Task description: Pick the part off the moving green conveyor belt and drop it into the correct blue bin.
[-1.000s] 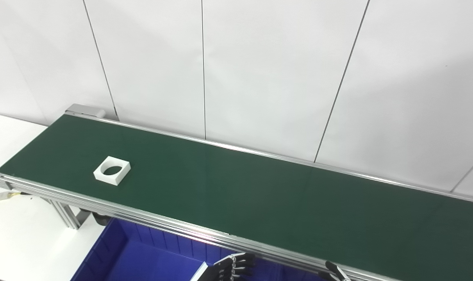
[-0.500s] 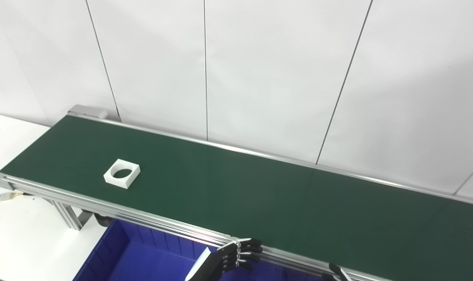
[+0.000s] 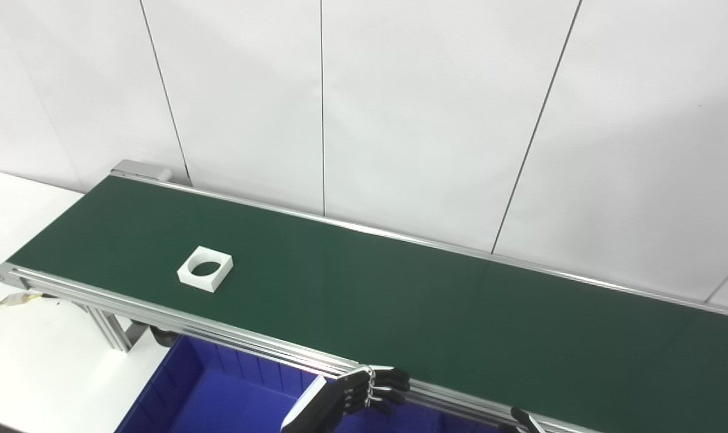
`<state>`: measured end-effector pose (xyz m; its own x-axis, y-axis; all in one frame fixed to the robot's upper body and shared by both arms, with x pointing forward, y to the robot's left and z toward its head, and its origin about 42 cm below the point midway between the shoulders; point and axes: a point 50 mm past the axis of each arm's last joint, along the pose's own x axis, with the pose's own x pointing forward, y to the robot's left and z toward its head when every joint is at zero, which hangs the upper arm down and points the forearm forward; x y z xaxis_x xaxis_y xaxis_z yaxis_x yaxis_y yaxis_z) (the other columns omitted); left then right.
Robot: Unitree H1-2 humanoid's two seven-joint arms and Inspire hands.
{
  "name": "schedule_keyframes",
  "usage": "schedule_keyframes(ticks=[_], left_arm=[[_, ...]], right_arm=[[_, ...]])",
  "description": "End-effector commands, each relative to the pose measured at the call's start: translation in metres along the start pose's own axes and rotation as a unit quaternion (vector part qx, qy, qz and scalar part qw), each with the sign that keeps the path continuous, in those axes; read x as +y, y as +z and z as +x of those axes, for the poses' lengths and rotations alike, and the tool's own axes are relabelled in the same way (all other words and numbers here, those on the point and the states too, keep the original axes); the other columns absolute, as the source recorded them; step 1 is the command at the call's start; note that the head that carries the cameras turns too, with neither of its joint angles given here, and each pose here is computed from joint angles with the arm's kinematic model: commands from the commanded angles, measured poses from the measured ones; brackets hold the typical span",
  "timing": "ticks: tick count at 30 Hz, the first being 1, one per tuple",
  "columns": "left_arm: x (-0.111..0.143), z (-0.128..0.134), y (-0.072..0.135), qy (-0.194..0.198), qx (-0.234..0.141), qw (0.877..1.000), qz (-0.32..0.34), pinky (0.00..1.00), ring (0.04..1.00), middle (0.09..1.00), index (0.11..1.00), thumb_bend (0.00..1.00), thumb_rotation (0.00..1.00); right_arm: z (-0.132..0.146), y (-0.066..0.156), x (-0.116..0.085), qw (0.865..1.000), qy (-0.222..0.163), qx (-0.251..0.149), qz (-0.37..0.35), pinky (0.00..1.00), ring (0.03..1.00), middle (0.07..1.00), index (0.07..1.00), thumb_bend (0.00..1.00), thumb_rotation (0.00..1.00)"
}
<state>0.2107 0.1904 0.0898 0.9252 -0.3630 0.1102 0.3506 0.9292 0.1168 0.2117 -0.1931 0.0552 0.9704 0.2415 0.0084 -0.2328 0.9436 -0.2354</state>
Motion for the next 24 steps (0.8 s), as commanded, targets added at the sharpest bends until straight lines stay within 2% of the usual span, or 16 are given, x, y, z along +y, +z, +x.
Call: schedule_keyframes(ticks=[1,6,10,17,24], left_arm=[[0.008,0.011,0.022,-0.007,-0.035,0.999,0.023,0.64,0.708,0.751,0.746,1.0,0.34],[0.028,0.029,0.05,-0.018,-0.071,0.996,0.053,0.64,0.699,0.737,0.728,1.0,0.3],[0.041,0.04,0.069,-0.02,-0.084,0.992,0.094,0.66,0.726,0.754,0.739,1.0,0.32],[0.052,0.058,0.08,-0.025,-0.095,0.985,0.141,0.68,0.768,0.791,0.766,0.93,0.31],[0.066,0.073,0.084,-0.019,-0.084,0.979,0.187,0.69,0.764,0.794,0.783,0.88,0.3]], right_arm=[[0.005,0.01,-0.003,0.999,-0.01,-0.043,0.0,0.68,0.754,0.804,0.887,0.31,0.46],[0.006,0.01,-0.004,0.999,-0.01,-0.043,0.0,0.68,0.76,0.809,0.892,0.32,0.5],[0.008,0.009,-0.004,0.999,-0.01,-0.043,0.002,0.69,0.761,0.809,0.891,0.31,0.5],[0.007,0.009,-0.005,0.999,-0.007,-0.044,0.003,0.69,0.761,0.807,0.894,0.32,0.52],[0.008,0.009,-0.004,0.999,-0.008,-0.043,0.005,0.7,0.766,0.815,0.9,0.31,0.51]])
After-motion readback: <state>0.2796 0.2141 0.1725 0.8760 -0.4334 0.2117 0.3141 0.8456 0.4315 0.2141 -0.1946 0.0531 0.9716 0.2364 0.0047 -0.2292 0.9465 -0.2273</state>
